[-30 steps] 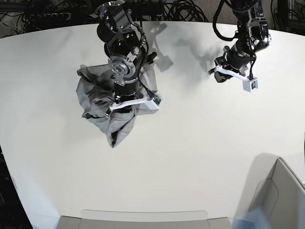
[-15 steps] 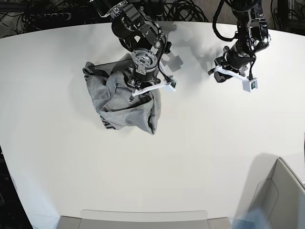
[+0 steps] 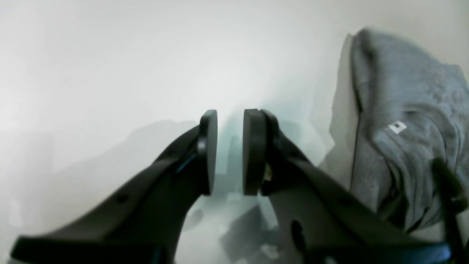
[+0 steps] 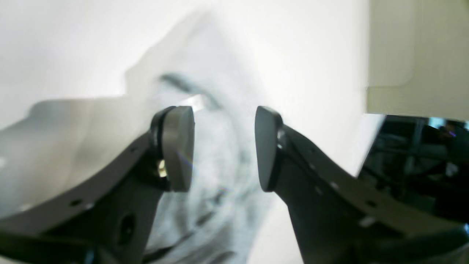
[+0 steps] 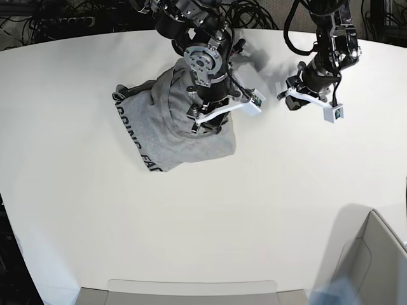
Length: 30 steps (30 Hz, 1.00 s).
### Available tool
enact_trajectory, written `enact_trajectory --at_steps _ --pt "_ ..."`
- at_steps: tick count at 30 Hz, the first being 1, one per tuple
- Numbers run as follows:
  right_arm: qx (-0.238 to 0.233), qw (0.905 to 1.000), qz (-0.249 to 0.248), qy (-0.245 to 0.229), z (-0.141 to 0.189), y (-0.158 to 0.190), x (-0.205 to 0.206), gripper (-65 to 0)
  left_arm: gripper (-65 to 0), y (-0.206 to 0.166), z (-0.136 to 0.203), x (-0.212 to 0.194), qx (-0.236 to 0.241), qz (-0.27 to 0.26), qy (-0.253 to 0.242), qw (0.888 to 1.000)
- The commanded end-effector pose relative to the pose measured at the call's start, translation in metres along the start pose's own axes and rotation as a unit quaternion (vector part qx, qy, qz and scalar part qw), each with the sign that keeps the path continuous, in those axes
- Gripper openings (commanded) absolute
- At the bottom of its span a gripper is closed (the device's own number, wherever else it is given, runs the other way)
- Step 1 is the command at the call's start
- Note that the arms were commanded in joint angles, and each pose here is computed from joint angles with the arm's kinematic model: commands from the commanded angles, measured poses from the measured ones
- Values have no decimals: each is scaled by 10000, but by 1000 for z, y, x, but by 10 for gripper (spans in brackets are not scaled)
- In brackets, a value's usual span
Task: Fold the T-shirt properly
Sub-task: 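Lift the bundled shirt with the right gripper and set it down, then grasp the bundle's edges with both grippers and tuck them under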
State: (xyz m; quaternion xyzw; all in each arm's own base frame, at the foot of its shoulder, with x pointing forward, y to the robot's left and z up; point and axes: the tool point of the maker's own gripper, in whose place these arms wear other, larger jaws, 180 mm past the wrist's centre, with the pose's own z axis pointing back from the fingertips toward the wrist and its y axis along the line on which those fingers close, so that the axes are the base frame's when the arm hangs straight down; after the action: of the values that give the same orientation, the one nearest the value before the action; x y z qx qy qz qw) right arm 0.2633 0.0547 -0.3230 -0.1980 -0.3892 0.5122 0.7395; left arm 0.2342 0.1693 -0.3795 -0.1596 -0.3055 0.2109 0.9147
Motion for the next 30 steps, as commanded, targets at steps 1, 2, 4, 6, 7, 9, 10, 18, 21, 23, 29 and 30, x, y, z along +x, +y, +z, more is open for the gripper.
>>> enact_trajectory --at_steps 1,2,4,6,7,9,10,18,21,23,29,30 --pt "-128 9993 -203 -286 12 -11 15 -378 -533 -3 3 8 -52 -48 -140 9999" --pt "-239 9985 -314 -380 17 -21 18 -378 -533 -3 3 8 -52 -48 -140 9999" --pt "-570 9954 -611 -458 26 -51 15 -379 -533 -3 3 8 -58 -44 -139 9999" --pt "-888 9914 -884 -372 29 -78 3 -398 -534 -7 3 8 -102 -64 -136 9998" --pt "-1024 9897 -955 -302 27 -89 -3 -419 -534 -9 3 9 -135 -61 -161 9998" --pt "-1255 9853 -1158 2 20 -111 -28 -484 -536 -17 5 12 -223 -118 -228 9994" --pt "-1293 9826 -1324 134 15 -120 -42 -526 -541 -29 5 15 -359 -210 -262 9988" --pt "-678 9555 -2845 388 -3 -155 -146 -650 -650 -136 4 -10 -1631 -1331 78 9775" --pt "-174 9593 -2796 359 -6 -146 -169 -650 -650 -170 7 -40 -2085 -1889 407 9587" --pt "202 9617 -2713 342 -9 -135 -183 -650 -650 -187 11 -58 -2335 -2104 598 9474" --pt "946 9533 -2858 259 -20 -106 -198 -650 -650 -225 23 -90 -2899 -2501 701 9212" --pt "1070 9497 -2926 304 -25 -100 -201 -650 -650 -229 23 -93 -2951 -2612 701 9164"
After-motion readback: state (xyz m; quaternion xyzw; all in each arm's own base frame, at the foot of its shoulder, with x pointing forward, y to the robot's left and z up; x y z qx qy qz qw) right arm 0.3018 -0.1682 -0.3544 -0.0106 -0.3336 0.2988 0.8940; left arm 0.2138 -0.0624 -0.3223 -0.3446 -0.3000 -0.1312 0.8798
